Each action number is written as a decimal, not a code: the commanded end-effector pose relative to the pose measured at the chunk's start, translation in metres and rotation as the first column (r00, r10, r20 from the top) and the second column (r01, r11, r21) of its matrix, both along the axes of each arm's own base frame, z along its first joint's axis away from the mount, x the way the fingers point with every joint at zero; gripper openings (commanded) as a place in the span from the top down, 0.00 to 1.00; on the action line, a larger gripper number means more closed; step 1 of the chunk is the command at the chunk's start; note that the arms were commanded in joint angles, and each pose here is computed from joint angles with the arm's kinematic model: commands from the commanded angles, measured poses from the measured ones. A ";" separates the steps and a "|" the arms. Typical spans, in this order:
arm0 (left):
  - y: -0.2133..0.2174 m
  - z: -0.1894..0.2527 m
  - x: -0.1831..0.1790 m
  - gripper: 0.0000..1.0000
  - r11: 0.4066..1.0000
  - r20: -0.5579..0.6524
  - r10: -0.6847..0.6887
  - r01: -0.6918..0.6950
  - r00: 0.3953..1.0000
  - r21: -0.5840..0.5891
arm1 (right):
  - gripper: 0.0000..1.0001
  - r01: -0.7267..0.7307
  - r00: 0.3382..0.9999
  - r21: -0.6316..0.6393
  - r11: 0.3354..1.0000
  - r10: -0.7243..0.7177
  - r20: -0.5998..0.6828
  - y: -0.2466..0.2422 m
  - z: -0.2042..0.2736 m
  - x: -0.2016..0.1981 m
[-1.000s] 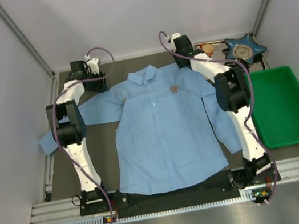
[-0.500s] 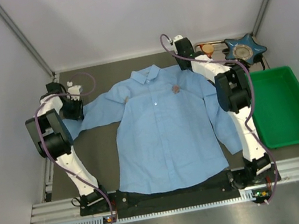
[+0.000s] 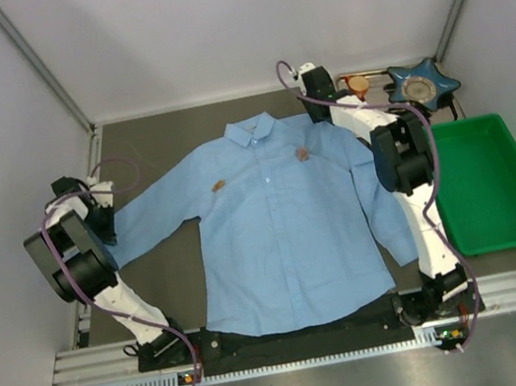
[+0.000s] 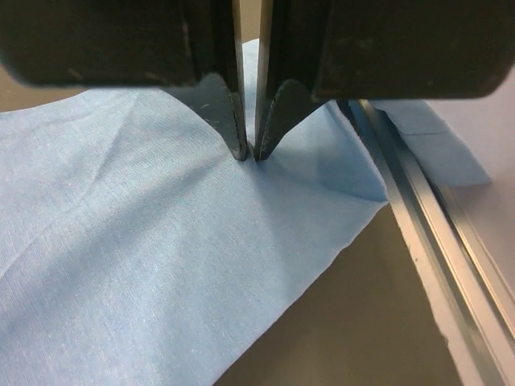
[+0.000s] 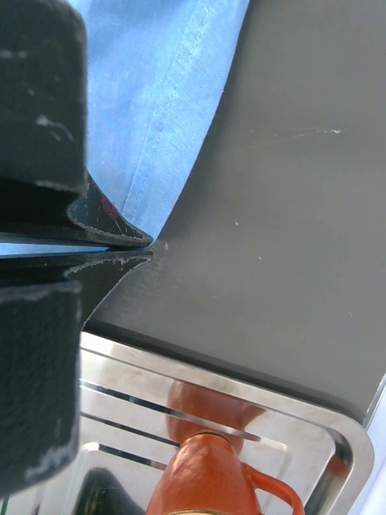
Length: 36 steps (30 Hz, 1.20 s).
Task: Pin the brooch onto the clothing
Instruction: Flatten out the clothes at the center of the board.
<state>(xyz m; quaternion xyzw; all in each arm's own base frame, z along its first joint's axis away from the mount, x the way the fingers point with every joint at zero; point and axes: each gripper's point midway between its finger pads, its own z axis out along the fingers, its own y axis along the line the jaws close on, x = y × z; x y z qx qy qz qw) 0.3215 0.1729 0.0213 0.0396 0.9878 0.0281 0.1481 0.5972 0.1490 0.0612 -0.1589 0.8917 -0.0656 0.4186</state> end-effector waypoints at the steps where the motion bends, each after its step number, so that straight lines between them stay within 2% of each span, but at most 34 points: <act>1: 0.004 -0.009 -0.044 0.87 1.000 -0.110 0.025 -0.024 0.994 0.016 | 1.00 -0.002 0.996 0.019 1.000 0.000 0.094 -0.002 0.053 0.004; 4: -0.007 -0.003 -0.057 0.87 1.000 -0.113 0.006 -0.008 0.994 -0.016 | 1.00 -0.011 0.996 0.023 1.000 0.009 0.088 -0.001 0.052 0.002; 5: -0.009 -0.001 -0.059 0.84 1.000 -0.113 0.000 -0.002 0.994 -0.021 | 1.00 -0.015 0.996 0.028 0.999 0.013 0.090 0.001 0.053 0.002; 6: -0.013 0.003 -0.062 0.77 0.999 -0.114 0.001 -0.005 0.994 -0.035 | 1.00 -0.022 0.996 0.033 0.999 0.019 0.085 0.002 0.053 0.001; 7: -0.019 0.017 -0.053 0.68 0.998 -0.045 -0.005 0.002 0.999 -0.064 | 1.00 -0.068 0.996 0.059 0.996 0.064 0.062 0.011 0.051 -0.004; 8: -0.024 0.027 -0.047 0.52 0.997 0.000 0.002 -0.003 1.000 -0.083 | 1.00 -0.089 0.995 0.071 0.994 0.085 0.052 0.016 0.051 -0.006; 10: -0.032 0.056 -0.026 0.43 0.993 0.126 -0.004 0.018 0.992 -0.114 | 1.00 -0.157 0.988 0.127 0.979 0.154 0.034 0.032 0.052 -0.013; 12: -0.031 0.079 -0.011 0.41 0.994 0.174 0.011 0.009 0.985 -0.112 | 0.90 -0.192 0.981 0.135 0.972 0.191 0.020 0.041 0.055 -0.017; 15: -0.027 0.095 -0.007 0.42 0.995 0.180 -0.043 0.059 0.983 -0.083 | 0.66 -0.249 0.968 0.153 0.956 0.247 0.033 0.053 0.071 -0.023; 16: -0.030 0.100 -0.014 0.42 0.993 0.171 -0.070 0.084 0.983 -0.077 | 0.54 -0.275 0.961 0.167 0.947 0.273 0.037 0.058 0.075 -0.026; 18: -0.031 0.095 -0.025 0.41 0.982 0.142 -0.176 0.183 0.974 -0.040 | 0.41 -0.301 0.954 0.167 0.939 0.297 0.051 0.060 0.088 -0.030; 19: -0.029 0.091 -0.032 0.41 0.980 0.109 -0.192 0.196 0.975 -0.027 | 0.31 -0.321 0.947 0.176 0.930 0.317 0.054 0.064 0.092 -0.033; 21: -0.026 0.079 -0.054 0.41 0.971 0.004 -0.237 0.237 0.971 -0.034 | 0.22 -0.352 0.936 0.184 0.918 0.349 0.051 0.067 0.099 -0.040; 23: -0.020 0.072 -0.060 0.40 0.962 -0.023 -0.271 0.271 0.962 -0.031 | 0.09 -0.400 0.916 0.216 0.891 0.396 0.064 0.075 0.112 -0.049; 25: -0.022 0.065 -0.065 0.39 0.948 -0.050 -0.316 0.314 0.947 -0.054 | 0.04 -0.466 0.881 0.259 0.846 0.470 0.053 0.086 0.121 -0.066; 27: -0.029 0.063 -0.070 0.39 0.911 -0.057 -0.407 0.400 0.912 -0.103 | 0.02 -0.514 0.851 0.277 0.812 0.523 0.049 0.091 0.129 -0.078; 31: -0.055 0.068 -0.064 0.36 0.853 0.069 -0.497 0.502 0.865 -0.145 | 0.04 -0.623 0.732 0.370 0.689 0.680 -0.033 0.103 0.131 -0.135; 34: -0.069 0.060 -0.058 0.36 0.825 0.094 -0.543 0.551 0.835 -0.126 | 0.06 -0.647 0.656 0.392 0.654 0.739 -0.153 0.100 0.112 -0.182; 36: -0.084 0.057 -0.048 0.37 0.827 0.120 -0.535 0.547 0.836 -0.127 | 0.10 -0.641 0.621 0.401 0.655 0.749 -0.229 0.094 0.095 -0.210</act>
